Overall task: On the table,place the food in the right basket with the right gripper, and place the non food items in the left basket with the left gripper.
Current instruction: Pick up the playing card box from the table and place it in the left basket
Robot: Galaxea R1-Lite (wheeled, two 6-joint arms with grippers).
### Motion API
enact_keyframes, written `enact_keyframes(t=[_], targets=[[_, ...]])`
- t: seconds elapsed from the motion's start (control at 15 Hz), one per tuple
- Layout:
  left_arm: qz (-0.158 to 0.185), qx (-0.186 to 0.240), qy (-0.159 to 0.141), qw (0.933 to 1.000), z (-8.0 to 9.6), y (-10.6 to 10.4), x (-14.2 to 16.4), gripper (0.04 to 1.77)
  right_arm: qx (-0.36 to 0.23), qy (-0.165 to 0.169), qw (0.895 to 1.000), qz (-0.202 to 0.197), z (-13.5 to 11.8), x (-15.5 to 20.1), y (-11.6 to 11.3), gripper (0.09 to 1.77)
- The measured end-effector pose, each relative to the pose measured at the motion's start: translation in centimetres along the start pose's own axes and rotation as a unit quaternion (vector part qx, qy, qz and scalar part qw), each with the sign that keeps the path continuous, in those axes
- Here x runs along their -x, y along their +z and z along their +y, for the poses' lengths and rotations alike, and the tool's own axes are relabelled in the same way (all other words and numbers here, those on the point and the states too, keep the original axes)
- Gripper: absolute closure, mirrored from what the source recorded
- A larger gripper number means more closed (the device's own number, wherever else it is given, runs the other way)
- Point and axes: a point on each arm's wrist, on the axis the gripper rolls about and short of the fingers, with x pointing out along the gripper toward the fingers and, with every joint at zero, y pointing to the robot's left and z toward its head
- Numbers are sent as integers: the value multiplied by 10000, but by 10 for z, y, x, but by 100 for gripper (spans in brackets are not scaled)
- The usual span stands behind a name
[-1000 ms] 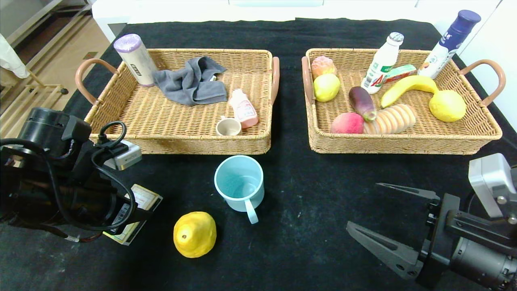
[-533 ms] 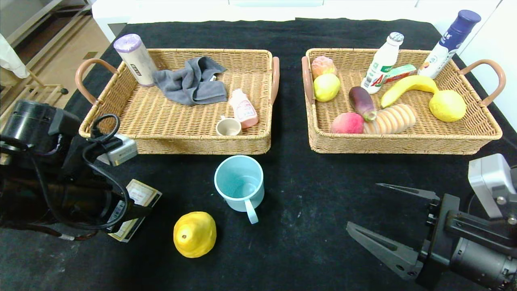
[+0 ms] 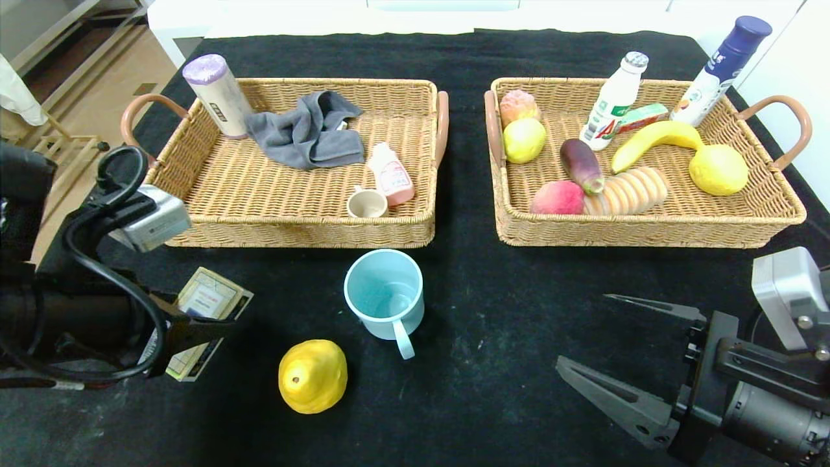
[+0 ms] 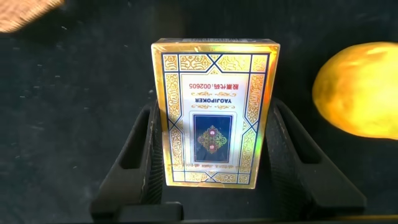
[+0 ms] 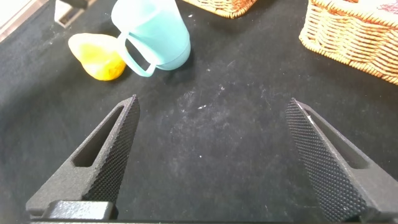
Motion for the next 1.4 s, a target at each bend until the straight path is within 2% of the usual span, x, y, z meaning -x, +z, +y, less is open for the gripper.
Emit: enact_keyframes(t=[0.33, 0.73, 1.4], targets=[[-518, 66, 132, 9985, 5, 14, 20, 80, 3, 2, 10000, -2, 0, 0, 0, 15], [-959, 131, 219, 9951, 13, 41, 28, 81, 11, -1, 10000, -36, 0, 1, 1, 15], [-1389, 910, 254, 9858, 27, 103, -1, 81, 25, -46, 9999, -143, -1, 5, 6, 15]])
